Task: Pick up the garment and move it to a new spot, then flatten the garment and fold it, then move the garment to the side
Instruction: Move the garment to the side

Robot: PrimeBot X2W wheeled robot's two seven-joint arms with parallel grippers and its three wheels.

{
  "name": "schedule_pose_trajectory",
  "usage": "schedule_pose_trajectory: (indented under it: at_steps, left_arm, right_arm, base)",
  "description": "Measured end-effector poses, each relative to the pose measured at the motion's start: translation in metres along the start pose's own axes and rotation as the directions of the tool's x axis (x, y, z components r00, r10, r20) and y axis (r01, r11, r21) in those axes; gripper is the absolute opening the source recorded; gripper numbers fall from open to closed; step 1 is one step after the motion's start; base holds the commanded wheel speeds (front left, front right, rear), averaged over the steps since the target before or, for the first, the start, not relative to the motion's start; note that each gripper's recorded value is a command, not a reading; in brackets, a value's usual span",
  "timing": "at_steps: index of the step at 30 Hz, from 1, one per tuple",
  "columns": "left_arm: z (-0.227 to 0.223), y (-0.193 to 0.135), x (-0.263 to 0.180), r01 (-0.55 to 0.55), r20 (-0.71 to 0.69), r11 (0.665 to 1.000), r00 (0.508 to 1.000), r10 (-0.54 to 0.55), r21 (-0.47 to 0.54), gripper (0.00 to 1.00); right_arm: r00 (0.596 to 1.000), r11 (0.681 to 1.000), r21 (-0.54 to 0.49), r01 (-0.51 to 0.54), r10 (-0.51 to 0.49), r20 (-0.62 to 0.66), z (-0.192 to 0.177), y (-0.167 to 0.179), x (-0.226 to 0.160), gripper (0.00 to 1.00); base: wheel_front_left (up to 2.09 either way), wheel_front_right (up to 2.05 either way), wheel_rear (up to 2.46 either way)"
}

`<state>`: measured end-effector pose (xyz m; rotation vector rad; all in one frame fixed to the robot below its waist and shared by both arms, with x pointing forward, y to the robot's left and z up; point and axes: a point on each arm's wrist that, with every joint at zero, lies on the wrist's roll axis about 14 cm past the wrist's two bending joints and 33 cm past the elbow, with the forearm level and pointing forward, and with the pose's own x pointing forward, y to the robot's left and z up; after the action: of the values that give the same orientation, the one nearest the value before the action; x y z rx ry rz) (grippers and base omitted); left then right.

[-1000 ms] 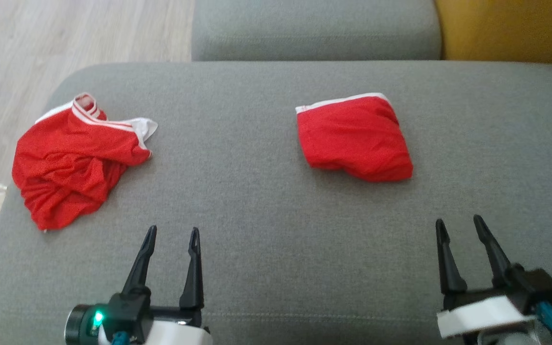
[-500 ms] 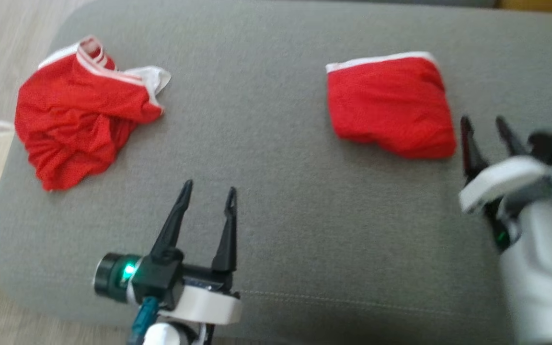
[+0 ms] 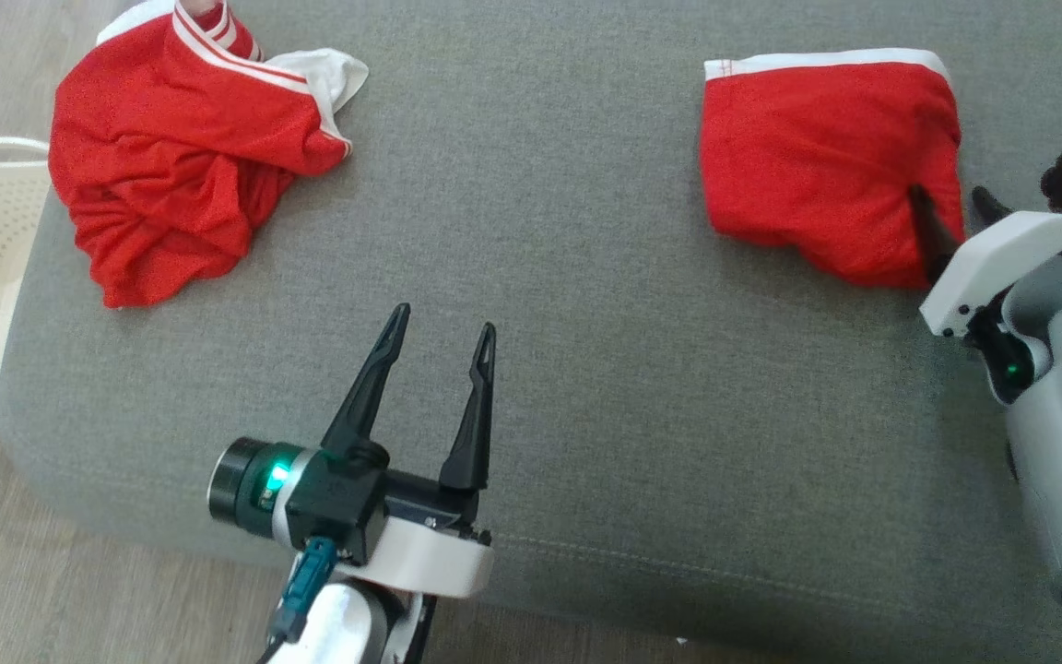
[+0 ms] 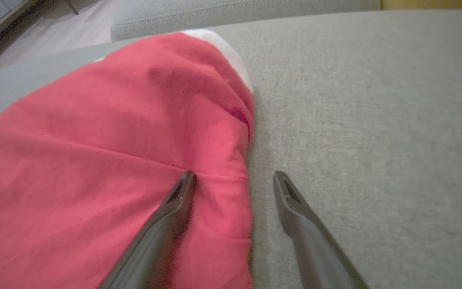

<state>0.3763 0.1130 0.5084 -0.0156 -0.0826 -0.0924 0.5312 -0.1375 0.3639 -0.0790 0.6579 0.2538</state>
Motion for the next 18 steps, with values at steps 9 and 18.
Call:
schedule_pose_trajectory:
  at_steps: [9,18]
  left_arm:
    - [-0.006,-0.007,0.011,0.026,-0.007,1.0,1.0,-0.026,-0.008,1.0]
    - [-0.011,-0.04,0.039,0.143,0.016,0.989,0.99,-0.143,-0.043,1.0]
  right_arm:
    - [0.999,0.999,0.014,-0.035,0.035,-0.034,-0.005,0.003,0.006,0.0]
    - [0.997,0.997,0.021,0.078,-0.078,-0.002,-0.009,-0.066,-0.022,0.0]
  base:
    - [0.0,0.0,0.0]
    - [0.0,0.0,0.0]
